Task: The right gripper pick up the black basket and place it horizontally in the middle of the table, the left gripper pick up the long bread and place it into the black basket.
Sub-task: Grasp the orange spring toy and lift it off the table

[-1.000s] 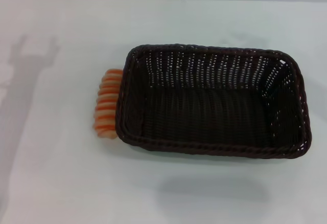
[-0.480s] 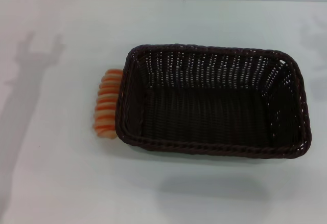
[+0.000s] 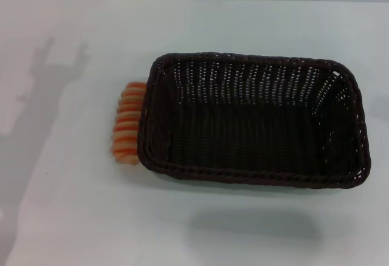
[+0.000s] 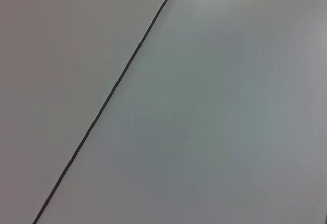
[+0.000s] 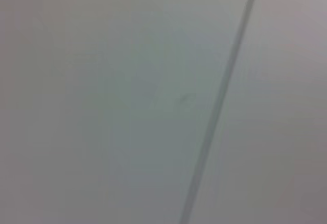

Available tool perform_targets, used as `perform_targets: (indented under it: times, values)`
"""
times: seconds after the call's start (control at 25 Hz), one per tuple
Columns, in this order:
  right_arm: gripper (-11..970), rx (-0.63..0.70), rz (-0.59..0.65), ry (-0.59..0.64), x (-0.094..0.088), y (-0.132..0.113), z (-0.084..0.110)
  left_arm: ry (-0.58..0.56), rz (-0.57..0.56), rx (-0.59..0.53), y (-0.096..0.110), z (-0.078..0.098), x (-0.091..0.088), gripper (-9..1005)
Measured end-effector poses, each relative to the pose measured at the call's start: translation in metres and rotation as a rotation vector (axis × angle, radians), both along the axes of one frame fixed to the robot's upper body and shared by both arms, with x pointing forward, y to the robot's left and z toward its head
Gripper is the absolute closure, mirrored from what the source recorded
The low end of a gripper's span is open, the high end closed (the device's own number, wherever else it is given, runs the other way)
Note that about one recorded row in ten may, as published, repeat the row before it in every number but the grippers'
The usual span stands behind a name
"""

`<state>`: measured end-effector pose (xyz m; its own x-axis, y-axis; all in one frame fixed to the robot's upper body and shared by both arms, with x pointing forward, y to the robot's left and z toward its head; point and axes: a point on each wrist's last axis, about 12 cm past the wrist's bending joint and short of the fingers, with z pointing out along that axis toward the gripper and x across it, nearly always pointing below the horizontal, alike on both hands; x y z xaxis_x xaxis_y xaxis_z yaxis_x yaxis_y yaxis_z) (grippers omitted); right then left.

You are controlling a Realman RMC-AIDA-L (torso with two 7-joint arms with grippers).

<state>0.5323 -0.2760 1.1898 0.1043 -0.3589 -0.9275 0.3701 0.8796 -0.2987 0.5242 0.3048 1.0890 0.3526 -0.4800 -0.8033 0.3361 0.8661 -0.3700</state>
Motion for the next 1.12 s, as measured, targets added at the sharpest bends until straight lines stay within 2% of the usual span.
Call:
perform_targets:
  times: [0.04,0.08,0.12,0.2,0.24,0.28,0.32,0.4,0.44,0.48,0.52,0.6,0.64,0.68,0.76,0.8,0.84,0.88,0.92,0.96,1.0,1.04,1.12]
  values:
    - [659,0.002,-0.03,-0.084,-0.006,0.001,-0.005,0.0,-0.001,0.0,0.0,0.0,0.0,134]
    - [659,0.002,-0.03,-0.084,-0.006,0.001,-0.005,0.0,-0.001,0.001,0.0,0.0,0.0,134]
    - [659,0.014,-0.037,-0.173,-0.014,-0.001,-0.014,0.0,-0.001,0.002,0.0,0.0,0.0,134]
    - [659,0.032,-0.033,-0.209,-0.017,-0.004,-0.019,0.0,-0.003,0.006,0.0,0.0,-0.001,134]
    - [659,0.084,-0.023,-0.251,-0.023,-0.01,-0.03,0.0,-0.004,0.01,0.0,0.0,-0.001,134]
    - [659,0.084,-0.023,-0.251,-0.023,-0.01,-0.03,0.0,-0.004,0.01,0.0,0.0,-0.001,134]
    - [659,0.151,-0.012,-0.286,-0.028,-0.02,-0.041,0.002,-0.004,0.015,-0.001,0.0,0.0,134]
    - [659,0.193,-0.004,-0.31,-0.031,-0.027,-0.047,0.008,-0.003,0.017,-0.001,-0.001,0.0,134]
    - [659,0.269,0.029,-0.361,-0.039,-0.04,-0.061,0.014,0.0,0.02,-0.001,-0.002,0.001,134]
    - [659,0.269,0.029,-0.361,-0.039,-0.04,-0.061,0.024,0.007,0.029,-0.001,-0.002,0.003,134]
    - [659,0.339,0.086,-0.414,-0.047,-0.053,-0.074,0.027,0.01,0.034,0.0,-0.003,0.003,134]
    - [659,0.383,0.122,-0.438,-0.051,-0.059,-0.079,0.051,0.03,0.06,0.0,-0.005,0.007,134]
    - [659,0.466,0.176,-0.459,-0.057,-0.07,-0.09,0.092,0.048,0.076,0.001,-0.008,0.011,134]
    - [659,0.466,0.176,-0.459,-0.057,-0.07,-0.09,0.092,0.048,0.076,0.001,-0.008,0.011,134]
    - [659,0.524,0.21,-0.45,-0.063,-0.083,-0.1,0.171,0.055,0.075,0.002,-0.01,0.02,134]
    - [659,0.524,0.21,-0.45,-0.063,-0.083,-0.1,0.171,0.055,0.075,0.002,-0.01,0.02,134]
    - [659,0.517,0.204,-0.434,-0.066,-0.086,-0.106,0.239,0.048,0.084,0.002,-0.011,0.027,134]
    - [659,0.517,0.204,-0.434,-0.066,-0.086,-0.106,0.239,0.048,0.084,0.002,-0.011,0.027,134]
    - [659,0.51,0.199,-0.425,-0.067,-0.087,-0.108,0.288,0.046,0.096,0.002,-0.012,0.031,134]
    - [659,0.503,0.195,-0.414,-0.068,-0.087,-0.11,0.39,0.037,0.122,0.001,-0.014,0.039,134]
    - [660,0.499,0.193,-0.408,-0.068,-0.088,-0.112,0.406,0.037,0.126,0.001,-0.014,0.04,134]
    - [660,0.492,0.189,-0.397,-0.066,-0.089,-0.114,0.519,0.03,0.159,-0.001,-0.015,0.048,134]
    - [660,0.48,0.187,-0.387,-0.064,-0.09,-0.115,0.558,0.029,0.169,-0.002,-0.014,0.051,134]
